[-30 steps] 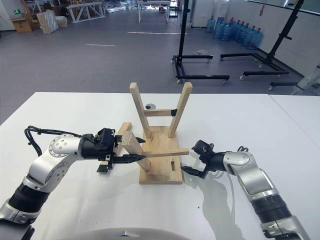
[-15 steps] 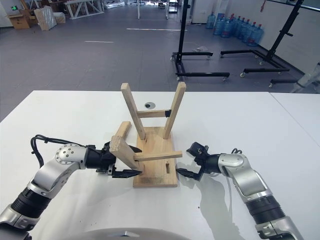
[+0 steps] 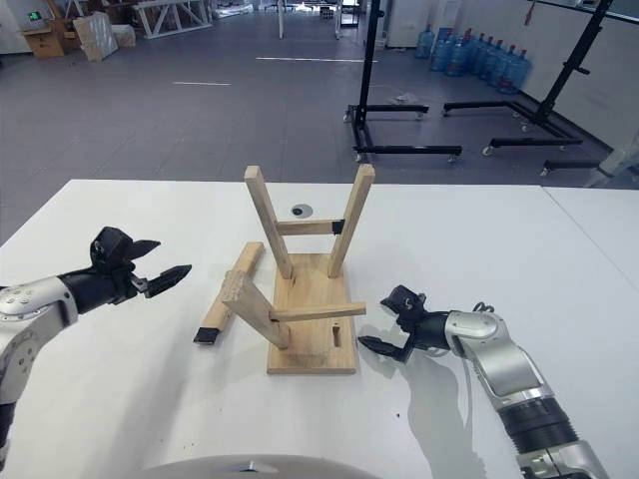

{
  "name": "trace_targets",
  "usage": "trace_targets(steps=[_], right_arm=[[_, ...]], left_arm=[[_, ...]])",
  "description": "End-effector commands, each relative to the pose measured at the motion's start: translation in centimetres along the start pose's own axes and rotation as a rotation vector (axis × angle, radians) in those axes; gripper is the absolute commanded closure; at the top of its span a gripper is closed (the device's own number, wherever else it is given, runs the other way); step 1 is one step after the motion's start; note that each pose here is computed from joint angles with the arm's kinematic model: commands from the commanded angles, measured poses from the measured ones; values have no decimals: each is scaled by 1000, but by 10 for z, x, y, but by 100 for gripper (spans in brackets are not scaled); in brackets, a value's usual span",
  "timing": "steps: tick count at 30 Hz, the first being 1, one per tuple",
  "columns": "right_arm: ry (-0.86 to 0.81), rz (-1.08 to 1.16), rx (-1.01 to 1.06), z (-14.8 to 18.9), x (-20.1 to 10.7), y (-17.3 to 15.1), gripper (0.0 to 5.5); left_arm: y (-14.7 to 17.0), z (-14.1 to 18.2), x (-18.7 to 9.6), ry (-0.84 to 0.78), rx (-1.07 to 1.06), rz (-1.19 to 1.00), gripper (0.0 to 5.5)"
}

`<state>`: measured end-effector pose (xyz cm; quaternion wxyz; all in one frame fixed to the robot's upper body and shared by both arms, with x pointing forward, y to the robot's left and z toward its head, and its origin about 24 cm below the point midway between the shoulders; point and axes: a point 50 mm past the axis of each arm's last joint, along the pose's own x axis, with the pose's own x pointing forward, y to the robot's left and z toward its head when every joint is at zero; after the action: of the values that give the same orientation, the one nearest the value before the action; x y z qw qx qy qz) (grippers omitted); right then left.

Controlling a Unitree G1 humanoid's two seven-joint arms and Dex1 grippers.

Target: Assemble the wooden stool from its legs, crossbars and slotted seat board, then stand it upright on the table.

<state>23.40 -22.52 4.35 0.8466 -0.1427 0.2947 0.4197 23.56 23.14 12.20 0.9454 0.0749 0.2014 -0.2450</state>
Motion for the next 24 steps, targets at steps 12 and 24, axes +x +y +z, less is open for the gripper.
trace_targets(steps=[12,24], right_arm=[[5,-4,-3,0,10,5,10],[6,1,9,-3,12,9,10]], left_arm=[[-58,-31,43,386,-333,31,108],[-59,-58,59,439,-204,95,192]])
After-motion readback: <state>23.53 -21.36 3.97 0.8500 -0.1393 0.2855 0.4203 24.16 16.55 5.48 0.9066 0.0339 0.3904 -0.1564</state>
